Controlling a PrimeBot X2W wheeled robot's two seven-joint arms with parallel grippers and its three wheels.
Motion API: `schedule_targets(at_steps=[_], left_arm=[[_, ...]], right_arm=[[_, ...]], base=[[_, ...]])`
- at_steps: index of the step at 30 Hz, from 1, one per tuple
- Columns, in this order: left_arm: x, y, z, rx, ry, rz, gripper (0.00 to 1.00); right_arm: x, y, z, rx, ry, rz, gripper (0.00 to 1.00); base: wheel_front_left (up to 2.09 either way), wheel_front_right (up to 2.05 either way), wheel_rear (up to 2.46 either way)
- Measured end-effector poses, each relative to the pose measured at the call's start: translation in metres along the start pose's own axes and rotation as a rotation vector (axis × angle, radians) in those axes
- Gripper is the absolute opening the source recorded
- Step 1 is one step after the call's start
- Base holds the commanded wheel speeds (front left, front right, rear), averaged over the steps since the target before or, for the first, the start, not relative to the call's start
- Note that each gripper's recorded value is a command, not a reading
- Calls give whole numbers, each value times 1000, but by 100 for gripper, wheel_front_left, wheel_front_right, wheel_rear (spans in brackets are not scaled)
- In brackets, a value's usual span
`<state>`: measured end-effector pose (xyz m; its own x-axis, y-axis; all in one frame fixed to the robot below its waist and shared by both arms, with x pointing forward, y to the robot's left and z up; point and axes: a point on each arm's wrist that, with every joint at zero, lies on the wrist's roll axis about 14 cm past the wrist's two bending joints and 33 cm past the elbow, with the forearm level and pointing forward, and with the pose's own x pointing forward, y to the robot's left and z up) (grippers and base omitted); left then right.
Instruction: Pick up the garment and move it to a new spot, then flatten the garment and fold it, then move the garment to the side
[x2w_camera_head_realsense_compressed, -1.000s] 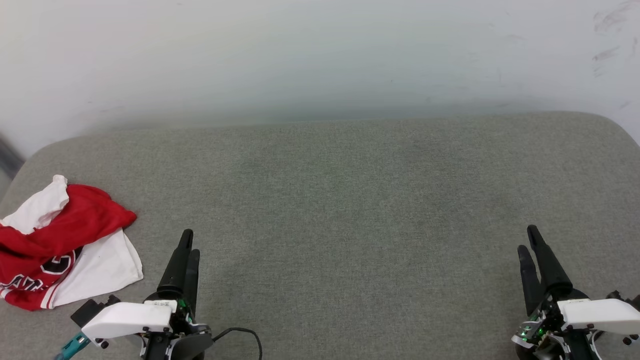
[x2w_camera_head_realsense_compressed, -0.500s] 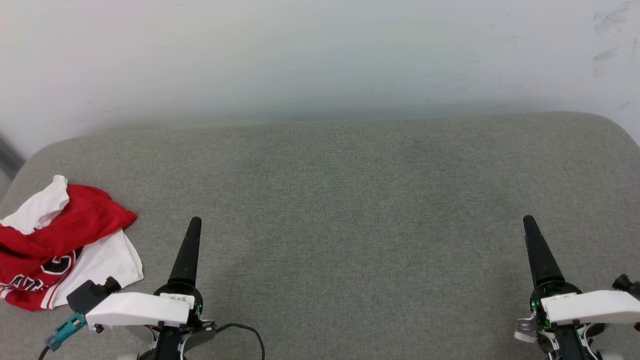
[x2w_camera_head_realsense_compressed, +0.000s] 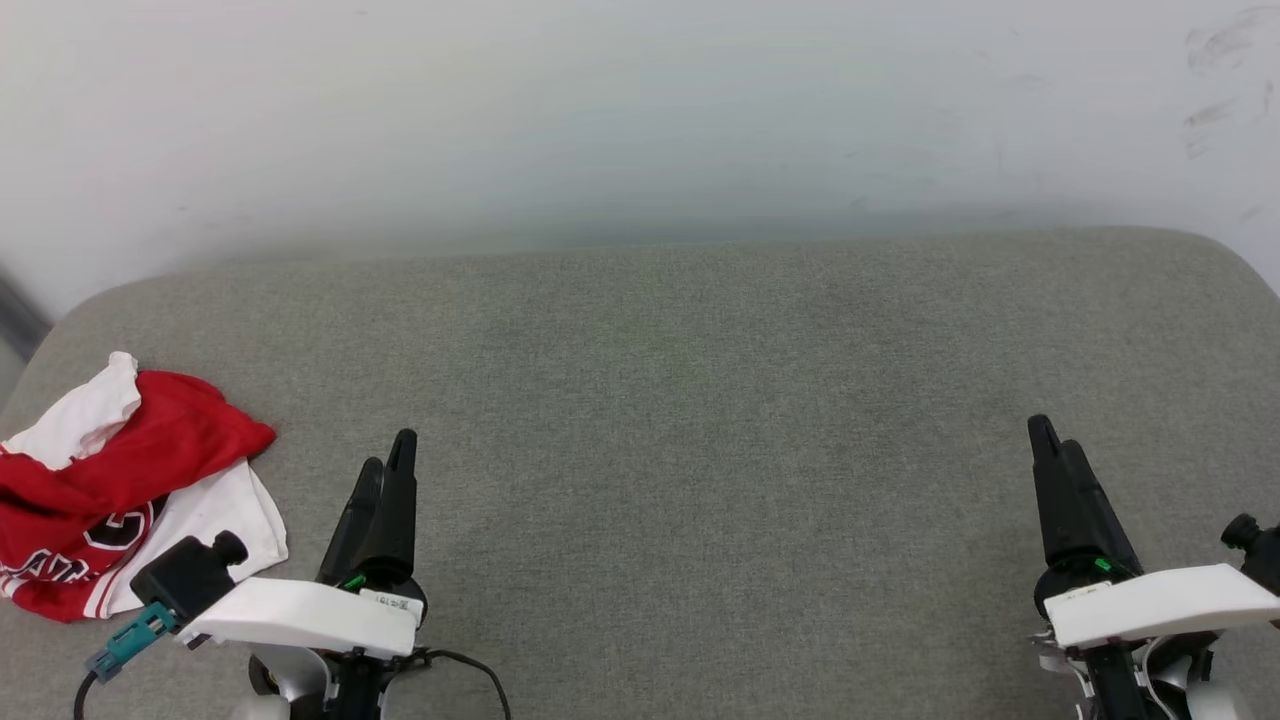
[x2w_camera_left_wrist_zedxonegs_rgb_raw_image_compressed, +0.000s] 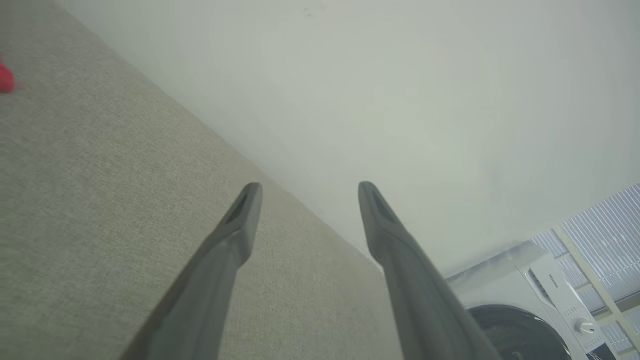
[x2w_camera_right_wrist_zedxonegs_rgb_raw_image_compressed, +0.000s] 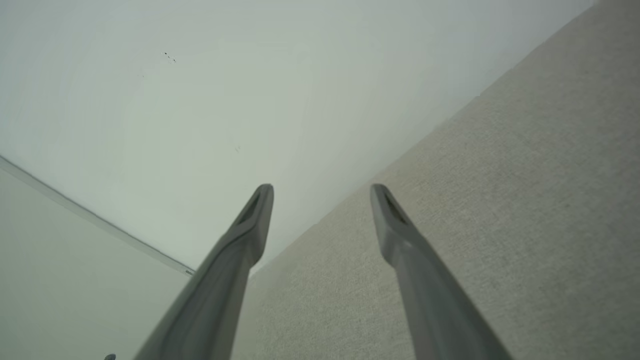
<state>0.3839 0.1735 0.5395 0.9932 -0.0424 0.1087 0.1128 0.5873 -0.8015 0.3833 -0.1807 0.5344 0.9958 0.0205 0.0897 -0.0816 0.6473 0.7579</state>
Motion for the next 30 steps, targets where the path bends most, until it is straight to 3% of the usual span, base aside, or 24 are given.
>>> schedule_targets(at_steps=[11,30], left_arm=[[0,-7,2,214,-11,-33,100],[-2,-9,7,494,-37,-56,100]], right_arm=[[0,12,-1,-213,40,51,100],[0,20,-3,-509,79,92,100]], base=[[0,0,0],[0,0,0]])
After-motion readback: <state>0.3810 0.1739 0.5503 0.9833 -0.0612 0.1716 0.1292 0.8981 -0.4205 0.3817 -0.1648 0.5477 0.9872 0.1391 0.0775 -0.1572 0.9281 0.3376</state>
